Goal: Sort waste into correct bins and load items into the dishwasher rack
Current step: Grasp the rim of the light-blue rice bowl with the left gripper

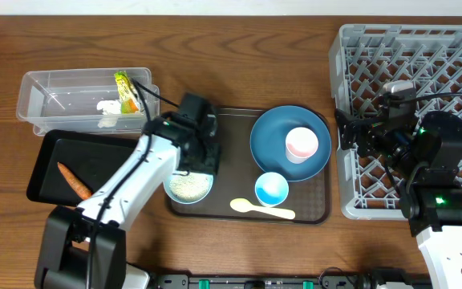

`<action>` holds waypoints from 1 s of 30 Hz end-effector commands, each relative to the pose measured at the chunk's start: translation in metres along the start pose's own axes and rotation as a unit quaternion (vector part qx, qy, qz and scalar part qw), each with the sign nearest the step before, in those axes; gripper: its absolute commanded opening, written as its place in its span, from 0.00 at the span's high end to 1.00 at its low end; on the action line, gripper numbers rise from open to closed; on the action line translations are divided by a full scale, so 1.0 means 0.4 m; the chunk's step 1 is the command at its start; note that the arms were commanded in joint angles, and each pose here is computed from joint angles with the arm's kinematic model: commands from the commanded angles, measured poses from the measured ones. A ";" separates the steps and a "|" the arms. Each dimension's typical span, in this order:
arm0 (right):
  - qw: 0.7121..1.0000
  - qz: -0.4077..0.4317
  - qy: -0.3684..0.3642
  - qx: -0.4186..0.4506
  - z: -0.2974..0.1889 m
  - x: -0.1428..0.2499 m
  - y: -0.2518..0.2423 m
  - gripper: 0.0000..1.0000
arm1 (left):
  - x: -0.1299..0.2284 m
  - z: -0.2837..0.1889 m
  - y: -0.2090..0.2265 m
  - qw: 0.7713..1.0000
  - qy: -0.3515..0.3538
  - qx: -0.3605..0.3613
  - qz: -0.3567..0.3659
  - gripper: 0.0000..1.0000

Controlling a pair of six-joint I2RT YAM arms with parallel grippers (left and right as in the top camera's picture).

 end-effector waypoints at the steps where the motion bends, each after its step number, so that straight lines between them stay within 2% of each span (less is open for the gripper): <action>1: 1.000 -0.007 -0.012 -0.009 -0.007 -0.026 0.015 0.04 | 0.009 0.027 0.000 1.000 0.012 -0.019 0.000 0.45; 6: 1.000 -0.007 -0.012 -0.009 -0.007 -0.026 0.015 0.04 | 0.026 0.077 0.002 0.998 0.050 -0.032 0.000 0.48; 12: 1.000 -0.007 -0.012 -0.009 -0.007 -0.026 0.015 0.04 | 0.030 0.095 -0.007 0.998 0.057 -0.034 -0.003 0.68; 17: 1.000 -0.006 -0.011 -0.009 -0.007 -0.025 0.015 0.04 | 0.029 0.095 -0.008 0.998 0.056 -0.033 -0.003 0.81; 18: 1.000 -0.006 -0.011 -0.009 -0.007 -0.025 0.015 0.04 | 0.029 0.095 -0.007 0.998 0.056 -0.033 -0.003 0.81; 20: 1.000 -0.006 -0.011 -0.009 -0.007 -0.025 0.015 0.04 | 0.029 0.095 -0.007 0.998 0.056 -0.033 -0.003 0.89; 23: 1.000 -0.007 -0.012 -0.009 -0.007 -0.026 0.015 0.04 | 0.029 0.095 -0.008 0.998 0.056 -0.033 -0.003 0.93; 30: 1.000 -0.007 -0.012 -0.009 -0.007 -0.025 0.015 0.04 | 0.032 0.072 -0.006 0.997 0.070 -0.045 -0.005 0.94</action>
Point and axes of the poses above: each gripper's point midway between its finger pads, its own z axis out along the fingers, its own y axis along the line the jaws close on, x = y × z, the point moved 6 cm from there along -z, back along the fingers, and after that the axes turned 4 degrees about -z, right-handed, at the moved point
